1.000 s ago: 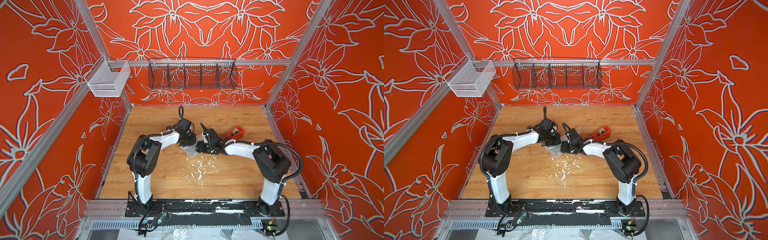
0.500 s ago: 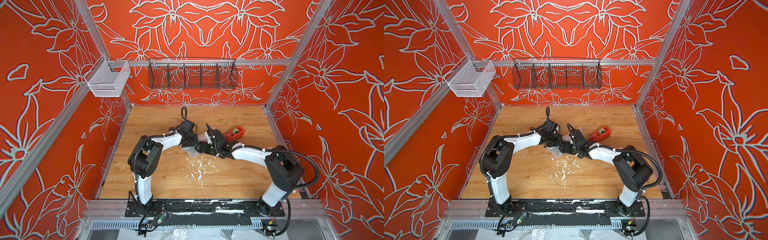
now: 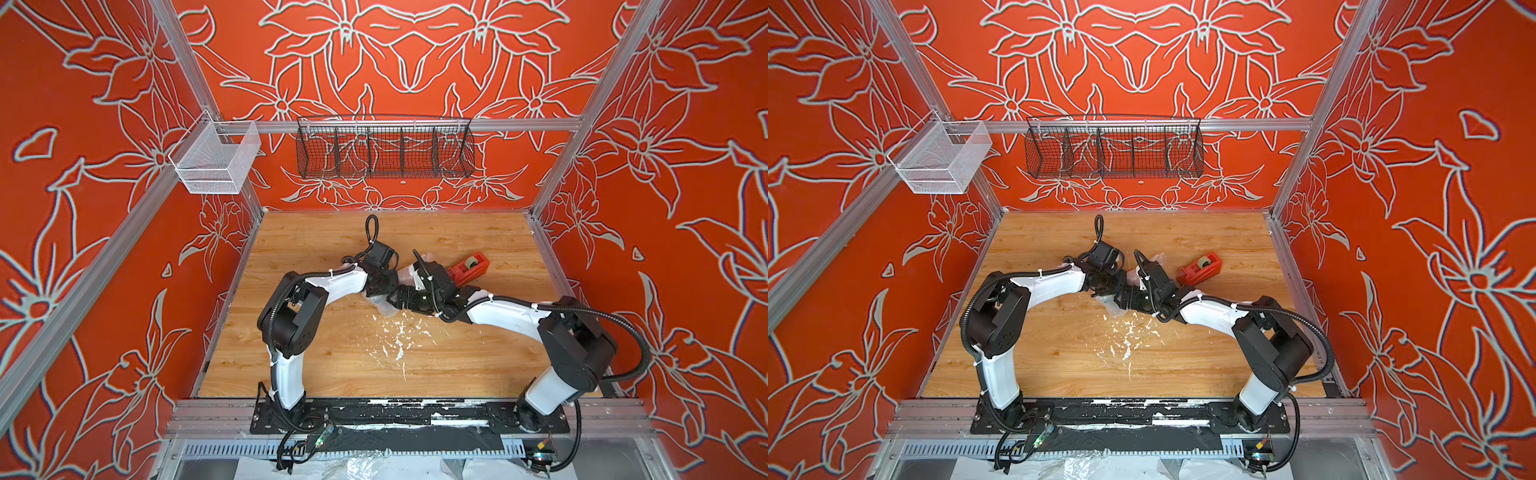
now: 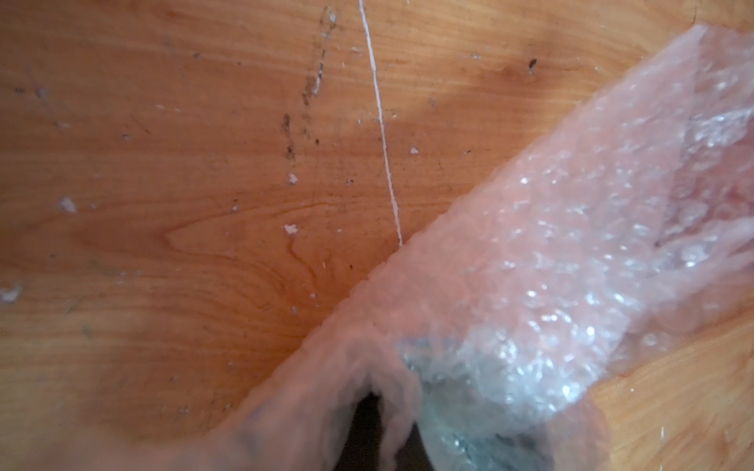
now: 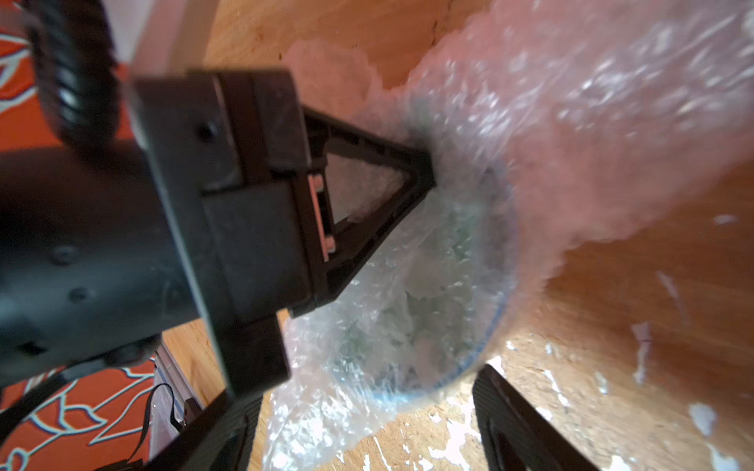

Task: Wrap bowls in bubble wrap
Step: Wrap the bowl in bubble wrap.

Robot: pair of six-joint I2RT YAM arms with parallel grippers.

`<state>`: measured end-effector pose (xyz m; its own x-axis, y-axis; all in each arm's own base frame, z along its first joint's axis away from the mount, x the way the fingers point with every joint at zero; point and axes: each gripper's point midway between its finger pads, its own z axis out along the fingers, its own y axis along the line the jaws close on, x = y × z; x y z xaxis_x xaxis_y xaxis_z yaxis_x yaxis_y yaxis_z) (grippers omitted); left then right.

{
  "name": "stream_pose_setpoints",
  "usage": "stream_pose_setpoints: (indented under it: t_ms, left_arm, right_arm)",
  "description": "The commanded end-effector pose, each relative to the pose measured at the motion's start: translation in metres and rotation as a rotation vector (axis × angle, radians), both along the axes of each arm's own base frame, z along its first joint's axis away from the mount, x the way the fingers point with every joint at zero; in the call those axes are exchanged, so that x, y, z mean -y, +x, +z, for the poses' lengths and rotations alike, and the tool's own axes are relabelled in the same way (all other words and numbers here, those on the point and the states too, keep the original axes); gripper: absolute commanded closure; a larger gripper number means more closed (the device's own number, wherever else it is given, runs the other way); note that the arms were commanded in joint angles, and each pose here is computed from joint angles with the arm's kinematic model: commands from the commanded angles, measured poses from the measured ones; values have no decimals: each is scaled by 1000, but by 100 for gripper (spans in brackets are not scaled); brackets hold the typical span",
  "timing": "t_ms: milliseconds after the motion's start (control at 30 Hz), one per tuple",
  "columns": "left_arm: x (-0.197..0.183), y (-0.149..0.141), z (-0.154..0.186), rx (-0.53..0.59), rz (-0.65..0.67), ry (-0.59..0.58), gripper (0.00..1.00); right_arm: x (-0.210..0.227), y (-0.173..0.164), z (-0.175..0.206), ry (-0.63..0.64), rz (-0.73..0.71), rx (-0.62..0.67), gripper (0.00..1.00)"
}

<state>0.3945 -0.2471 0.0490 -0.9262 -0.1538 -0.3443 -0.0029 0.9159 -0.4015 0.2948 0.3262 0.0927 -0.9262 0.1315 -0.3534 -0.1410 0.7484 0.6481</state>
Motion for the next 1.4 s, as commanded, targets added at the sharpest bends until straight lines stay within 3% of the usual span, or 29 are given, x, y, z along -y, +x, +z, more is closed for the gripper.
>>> stream_pose_setpoints:
  t_ms: [0,133,667,867,1367]
  left_arm:
    - [-6,-23,-25,-103,5,52,100]
    - [-6,-23,-25,-102,8,50,100]
    - [-6,-26,-26,-107,6,46,100]
    - [-3,-24,-25,-107,4,37,100]
    - [-1,-24,-33,-124,-1,37,100]
  right_arm:
    - [-2,-4,-10,-49,-5,-26,16]
    - [1,-3,-19,-103,-19,-30,16]
    - [-2,18,-24,-84,-65,-9,22]
    - [6,29,-39,-83,-86,-23,32]
    - [7,38,-73,-85,-78,-78,70]
